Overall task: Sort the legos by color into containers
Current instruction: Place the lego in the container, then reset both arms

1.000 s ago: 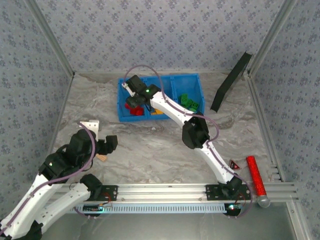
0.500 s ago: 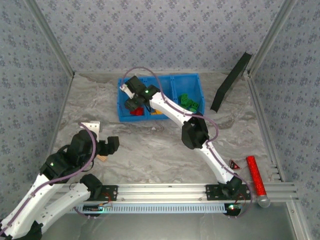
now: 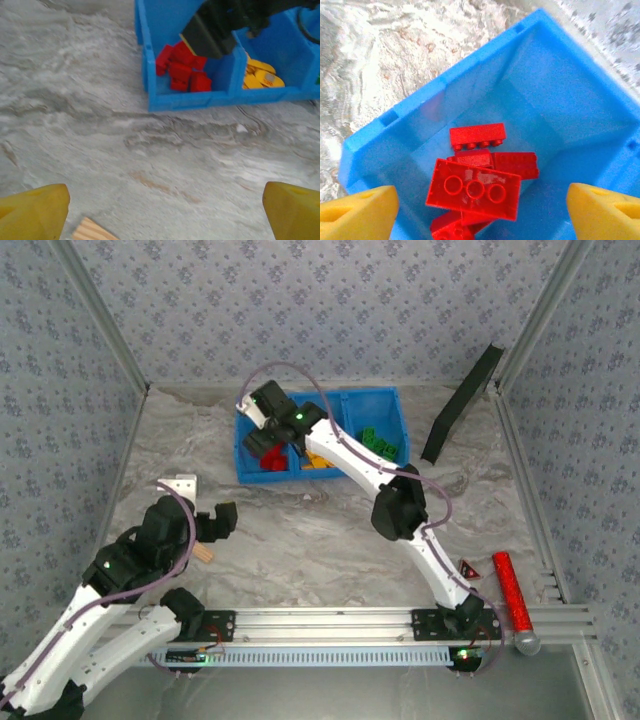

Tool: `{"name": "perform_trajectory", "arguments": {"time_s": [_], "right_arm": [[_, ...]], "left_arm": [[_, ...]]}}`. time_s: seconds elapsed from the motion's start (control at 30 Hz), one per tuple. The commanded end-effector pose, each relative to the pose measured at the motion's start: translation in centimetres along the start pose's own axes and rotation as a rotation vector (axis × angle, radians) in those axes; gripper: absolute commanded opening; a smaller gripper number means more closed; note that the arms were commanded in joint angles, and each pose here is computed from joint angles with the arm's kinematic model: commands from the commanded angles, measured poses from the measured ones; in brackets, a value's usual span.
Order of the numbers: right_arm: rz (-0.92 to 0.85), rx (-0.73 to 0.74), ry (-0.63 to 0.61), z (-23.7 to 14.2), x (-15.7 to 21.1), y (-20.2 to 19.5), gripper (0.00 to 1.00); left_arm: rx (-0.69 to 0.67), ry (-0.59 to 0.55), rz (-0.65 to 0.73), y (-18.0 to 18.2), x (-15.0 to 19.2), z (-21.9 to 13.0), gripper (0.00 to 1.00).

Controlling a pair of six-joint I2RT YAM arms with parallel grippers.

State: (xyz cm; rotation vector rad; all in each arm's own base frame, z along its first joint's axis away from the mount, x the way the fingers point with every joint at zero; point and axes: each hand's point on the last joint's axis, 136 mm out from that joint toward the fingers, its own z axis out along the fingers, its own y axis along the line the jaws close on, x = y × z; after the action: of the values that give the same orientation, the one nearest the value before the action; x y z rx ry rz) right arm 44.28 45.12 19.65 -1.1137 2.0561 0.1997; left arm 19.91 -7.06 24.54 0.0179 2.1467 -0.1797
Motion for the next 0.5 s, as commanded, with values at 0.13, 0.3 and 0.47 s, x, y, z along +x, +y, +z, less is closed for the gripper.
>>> {"name": "perform_trajectory", "arguments": {"time_s": [0.13, 0.3, 0.47], "right_arm": [[-0.002, 0.073, -0.109, -11.9, -2.2, -2.7, 1.0], [0.135, 0.157, -0.11, -17.2, 3.7, -5.9, 1.0], [0.323, 0.243, -0.077, -21.2, 13.1, -8.6, 1.0]], "left_arm": [[-0.357, -0.35, 0.044, 4.7, -6.7, 0.1, 0.99], [-0.473, -0.306, 0.006, 8.2, -4.8, 3.7, 0.99], [-0.458, -0.339, -0.131, 11.4, -2.6, 8.2, 0.99]]}}
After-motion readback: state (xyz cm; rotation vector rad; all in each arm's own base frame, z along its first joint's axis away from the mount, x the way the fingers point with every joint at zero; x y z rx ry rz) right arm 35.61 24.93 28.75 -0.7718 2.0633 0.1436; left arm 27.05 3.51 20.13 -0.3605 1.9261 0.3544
